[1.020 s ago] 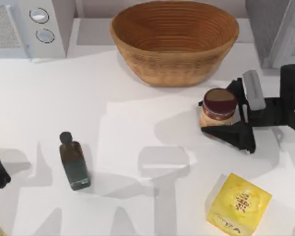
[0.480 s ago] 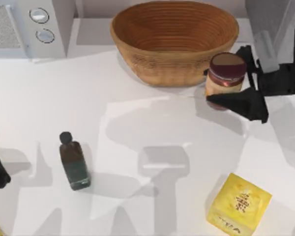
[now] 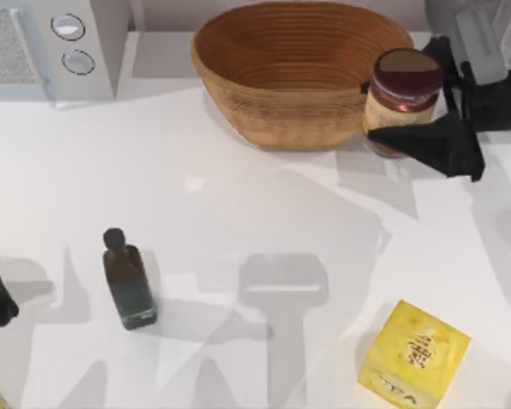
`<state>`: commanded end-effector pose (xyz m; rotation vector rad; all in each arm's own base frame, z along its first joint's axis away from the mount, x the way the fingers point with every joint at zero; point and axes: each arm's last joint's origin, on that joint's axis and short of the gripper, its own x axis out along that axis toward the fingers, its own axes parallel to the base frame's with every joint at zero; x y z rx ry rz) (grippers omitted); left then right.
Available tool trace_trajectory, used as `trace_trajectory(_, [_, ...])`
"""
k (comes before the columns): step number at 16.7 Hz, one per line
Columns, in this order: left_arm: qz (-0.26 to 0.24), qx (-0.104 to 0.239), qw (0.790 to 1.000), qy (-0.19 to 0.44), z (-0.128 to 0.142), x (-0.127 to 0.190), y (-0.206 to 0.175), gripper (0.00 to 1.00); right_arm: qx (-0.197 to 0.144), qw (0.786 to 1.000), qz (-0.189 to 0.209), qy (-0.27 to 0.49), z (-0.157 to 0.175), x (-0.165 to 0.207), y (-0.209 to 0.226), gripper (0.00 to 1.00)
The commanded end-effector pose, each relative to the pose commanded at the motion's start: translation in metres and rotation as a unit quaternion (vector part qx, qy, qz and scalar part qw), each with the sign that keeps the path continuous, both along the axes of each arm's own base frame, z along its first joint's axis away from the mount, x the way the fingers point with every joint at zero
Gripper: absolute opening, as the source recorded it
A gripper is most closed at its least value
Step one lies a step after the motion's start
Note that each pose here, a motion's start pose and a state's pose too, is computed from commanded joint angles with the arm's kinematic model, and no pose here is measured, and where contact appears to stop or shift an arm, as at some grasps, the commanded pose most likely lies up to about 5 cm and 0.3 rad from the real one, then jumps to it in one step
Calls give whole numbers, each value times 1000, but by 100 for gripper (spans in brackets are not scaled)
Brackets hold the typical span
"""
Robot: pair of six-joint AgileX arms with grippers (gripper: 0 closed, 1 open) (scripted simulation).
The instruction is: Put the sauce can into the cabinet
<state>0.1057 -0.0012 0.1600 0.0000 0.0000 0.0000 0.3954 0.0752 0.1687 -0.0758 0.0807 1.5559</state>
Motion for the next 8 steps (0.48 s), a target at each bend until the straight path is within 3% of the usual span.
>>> trace_trajectory(4, [0,0,1000,0,0,0,0,100,2,1000,5,5,2,-6,2,0])
trace_trajectory(8, [0,0,1000,0,0,0,0,100,-9,1000,0,21,21,-41,8,0])
